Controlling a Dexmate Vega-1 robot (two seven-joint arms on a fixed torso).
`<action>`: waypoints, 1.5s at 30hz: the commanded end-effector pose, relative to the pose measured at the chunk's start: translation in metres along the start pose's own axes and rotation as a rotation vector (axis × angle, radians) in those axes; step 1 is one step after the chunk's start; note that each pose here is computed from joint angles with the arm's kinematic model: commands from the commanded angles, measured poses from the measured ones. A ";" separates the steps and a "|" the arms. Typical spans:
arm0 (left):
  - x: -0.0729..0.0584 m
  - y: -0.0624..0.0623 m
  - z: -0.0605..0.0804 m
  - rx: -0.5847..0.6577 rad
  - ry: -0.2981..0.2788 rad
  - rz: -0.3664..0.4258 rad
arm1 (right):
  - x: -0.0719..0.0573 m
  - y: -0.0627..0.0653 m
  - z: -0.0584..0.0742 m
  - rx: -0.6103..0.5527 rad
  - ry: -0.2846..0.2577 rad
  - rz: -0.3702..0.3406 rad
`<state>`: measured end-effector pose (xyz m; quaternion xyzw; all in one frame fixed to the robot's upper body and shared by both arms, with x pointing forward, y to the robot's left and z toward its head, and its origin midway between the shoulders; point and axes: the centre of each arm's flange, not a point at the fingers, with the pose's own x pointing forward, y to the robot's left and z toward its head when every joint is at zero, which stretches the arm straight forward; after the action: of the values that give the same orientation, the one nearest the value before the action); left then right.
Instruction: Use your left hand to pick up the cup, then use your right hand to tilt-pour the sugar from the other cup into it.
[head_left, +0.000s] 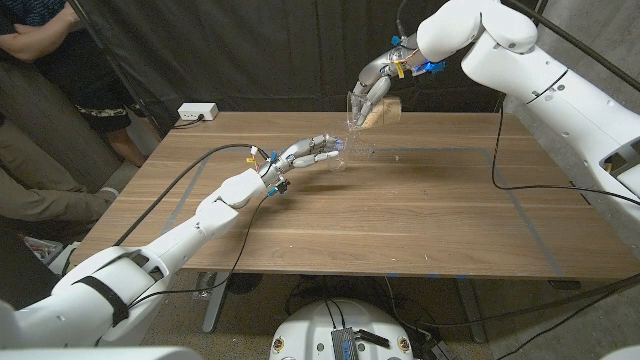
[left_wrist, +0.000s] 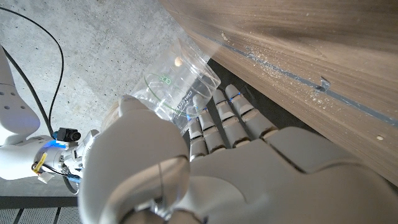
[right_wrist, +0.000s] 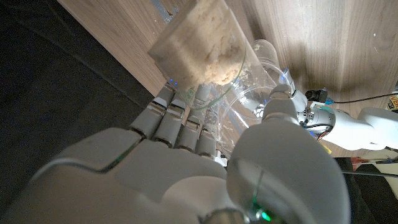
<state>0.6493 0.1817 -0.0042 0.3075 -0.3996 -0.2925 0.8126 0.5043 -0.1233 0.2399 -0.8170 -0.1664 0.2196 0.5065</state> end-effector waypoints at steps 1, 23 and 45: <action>0.003 -0.002 -0.001 -0.005 0.000 -0.008 | -0.001 -0.004 0.004 -0.033 0.007 0.014; 0.008 -0.004 -0.001 -0.013 -0.014 -0.010 | 0.006 -0.005 0.014 -0.107 0.019 0.029; 0.008 -0.004 0.000 -0.015 -0.020 -0.006 | 0.007 -0.005 0.016 -0.147 0.027 0.045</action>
<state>0.6534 0.1734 -0.0044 0.3011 -0.4021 -0.3017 0.8103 0.5016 -0.1072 0.2371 -0.8533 -0.1591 0.2079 0.4510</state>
